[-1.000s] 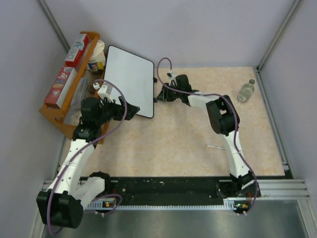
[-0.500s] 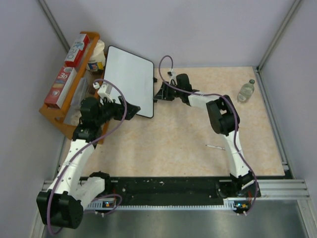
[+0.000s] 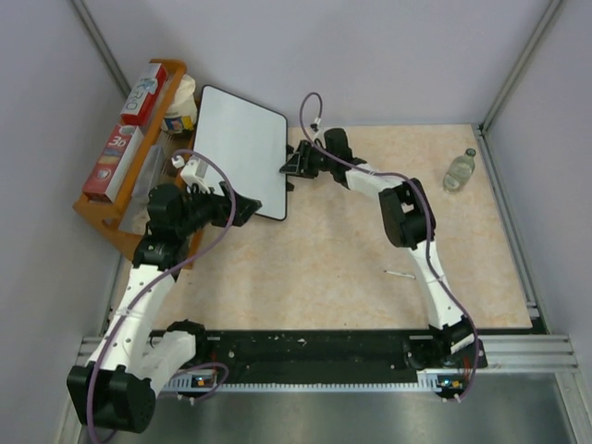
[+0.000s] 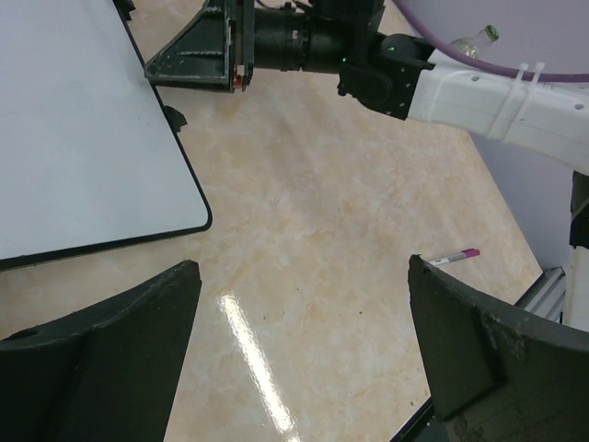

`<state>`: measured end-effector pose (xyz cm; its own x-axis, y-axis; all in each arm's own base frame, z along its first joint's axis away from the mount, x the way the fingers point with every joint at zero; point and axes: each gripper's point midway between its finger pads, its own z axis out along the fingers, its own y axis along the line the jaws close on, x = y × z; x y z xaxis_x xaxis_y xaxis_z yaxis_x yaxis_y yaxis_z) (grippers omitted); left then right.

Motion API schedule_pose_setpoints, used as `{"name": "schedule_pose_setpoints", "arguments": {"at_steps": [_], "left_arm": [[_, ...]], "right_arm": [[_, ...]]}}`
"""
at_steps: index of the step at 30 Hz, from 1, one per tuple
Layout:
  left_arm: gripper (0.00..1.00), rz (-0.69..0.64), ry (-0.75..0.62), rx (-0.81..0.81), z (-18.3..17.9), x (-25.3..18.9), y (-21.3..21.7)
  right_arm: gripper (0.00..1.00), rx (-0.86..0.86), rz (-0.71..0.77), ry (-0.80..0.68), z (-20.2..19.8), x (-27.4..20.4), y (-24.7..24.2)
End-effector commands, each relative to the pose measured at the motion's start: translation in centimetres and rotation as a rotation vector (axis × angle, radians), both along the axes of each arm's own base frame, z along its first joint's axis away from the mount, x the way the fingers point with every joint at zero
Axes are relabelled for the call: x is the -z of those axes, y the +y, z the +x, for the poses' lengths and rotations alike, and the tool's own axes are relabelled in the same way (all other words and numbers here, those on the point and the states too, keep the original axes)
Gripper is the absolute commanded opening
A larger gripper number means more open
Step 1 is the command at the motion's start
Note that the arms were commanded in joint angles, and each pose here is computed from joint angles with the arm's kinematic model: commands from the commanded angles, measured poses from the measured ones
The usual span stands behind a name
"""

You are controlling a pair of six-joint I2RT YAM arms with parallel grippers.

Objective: Write a sentence on the whiteboard
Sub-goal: Adjust the Whiteboard stand at the corner of the board.

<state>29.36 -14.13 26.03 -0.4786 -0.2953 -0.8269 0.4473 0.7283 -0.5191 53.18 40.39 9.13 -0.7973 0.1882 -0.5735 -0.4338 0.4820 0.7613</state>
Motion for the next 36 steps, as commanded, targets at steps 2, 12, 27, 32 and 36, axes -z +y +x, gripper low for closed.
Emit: {"name": "schedule_pose_setpoints", "arguments": {"at_steps": [2, 12, 27, 32, 36], "left_arm": [[0.97, -0.002, -0.054, 0.013, -0.4, -1.3, -0.1], [0.97, -0.004, -0.053, 0.013, -0.9, -1.2, -0.1], [0.97, -0.019, -0.024, 0.023, -2.0, 0.2, -0.2], [0.97, -0.002, -0.02, 0.016, -2.3, 0.5, 0.1], [0.97, 0.004, -0.014, 0.02, -2.4, 0.7, 0.1]], "right_arm": [[0.41, -0.003, 0.066, 0.166, -0.8, 3.2, -0.2], [0.36, -0.013, 0.085, 0.225, -3.2, 4.1, -1.0], [0.34, -0.148, 0.134, 0.164, -10.3, 1.9, 3.0], [0.36, -0.011, 0.094, 0.128, -8.9, 0.9, 0.6], [0.48, 0.068, 0.066, 0.123, -8.1, 0.8, -2.1]]}}
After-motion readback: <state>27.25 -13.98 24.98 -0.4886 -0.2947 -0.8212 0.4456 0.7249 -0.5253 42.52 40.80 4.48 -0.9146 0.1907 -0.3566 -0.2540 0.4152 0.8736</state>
